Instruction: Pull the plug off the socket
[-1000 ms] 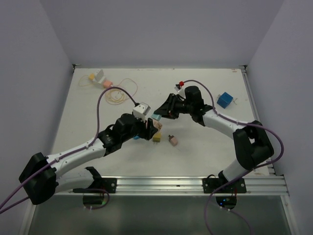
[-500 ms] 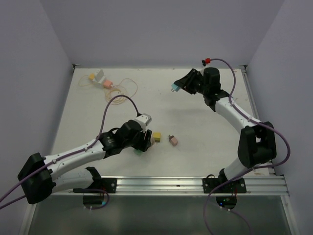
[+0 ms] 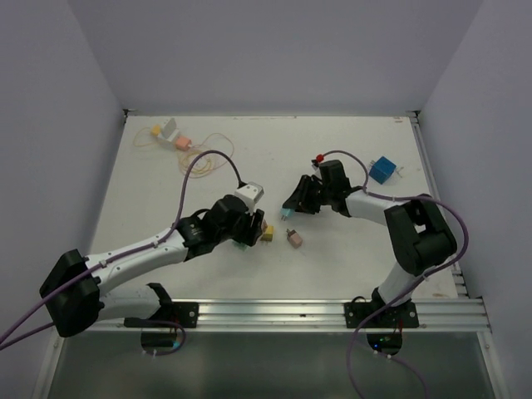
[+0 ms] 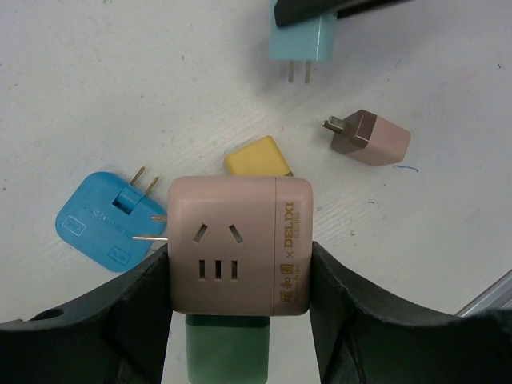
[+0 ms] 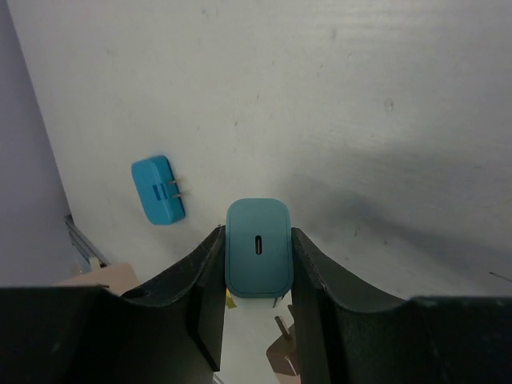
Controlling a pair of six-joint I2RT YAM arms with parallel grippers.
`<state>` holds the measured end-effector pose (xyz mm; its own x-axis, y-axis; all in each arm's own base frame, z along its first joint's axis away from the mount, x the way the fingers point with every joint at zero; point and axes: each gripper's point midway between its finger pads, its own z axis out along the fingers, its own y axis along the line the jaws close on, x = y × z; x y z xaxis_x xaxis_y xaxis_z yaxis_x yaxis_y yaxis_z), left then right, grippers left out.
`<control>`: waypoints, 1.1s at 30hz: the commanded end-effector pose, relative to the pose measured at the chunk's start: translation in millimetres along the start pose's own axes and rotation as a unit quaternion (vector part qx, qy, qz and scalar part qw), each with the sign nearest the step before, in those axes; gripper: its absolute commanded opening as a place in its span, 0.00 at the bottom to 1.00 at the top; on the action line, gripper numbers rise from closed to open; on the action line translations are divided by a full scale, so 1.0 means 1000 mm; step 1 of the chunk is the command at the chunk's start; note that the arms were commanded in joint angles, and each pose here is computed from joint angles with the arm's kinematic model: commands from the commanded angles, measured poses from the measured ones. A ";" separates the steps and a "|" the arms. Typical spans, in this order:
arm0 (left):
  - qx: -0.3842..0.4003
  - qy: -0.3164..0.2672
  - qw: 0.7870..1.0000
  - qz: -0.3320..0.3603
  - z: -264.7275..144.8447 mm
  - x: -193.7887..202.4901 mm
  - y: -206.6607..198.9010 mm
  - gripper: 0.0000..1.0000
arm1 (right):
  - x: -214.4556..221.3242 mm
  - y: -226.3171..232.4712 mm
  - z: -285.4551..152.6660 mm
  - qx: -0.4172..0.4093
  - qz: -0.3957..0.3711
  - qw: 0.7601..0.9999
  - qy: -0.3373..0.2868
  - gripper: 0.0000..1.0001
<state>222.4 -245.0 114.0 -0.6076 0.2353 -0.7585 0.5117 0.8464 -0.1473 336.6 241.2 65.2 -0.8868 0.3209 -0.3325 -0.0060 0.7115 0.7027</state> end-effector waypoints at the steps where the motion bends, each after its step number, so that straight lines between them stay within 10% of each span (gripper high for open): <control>1: 0.026 -0.081 0.996 0.004 0.004 -0.059 -0.013 0.00 | 0.019 0.017 0.010 -0.036 -0.027 0.999 0.023 0.00; 17: 0.039 -0.085 0.995 0.029 0.021 -0.069 -0.013 0.00 | 0.019 0.004 0.007 0.007 -0.031 0.999 0.014 0.89; 33: 0.036 -0.102 0.994 0.034 0.023 -0.087 -0.013 0.00 | 0.009 0.081 -0.048 -0.126 -0.032 0.991 -0.015 0.99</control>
<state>259.8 -269.8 124.0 -0.5368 0.2571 -0.8036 0.5755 0.8081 -0.1258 313.5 263.1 125.4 -0.8634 0.3018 -0.4044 -0.1348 0.6344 0.7612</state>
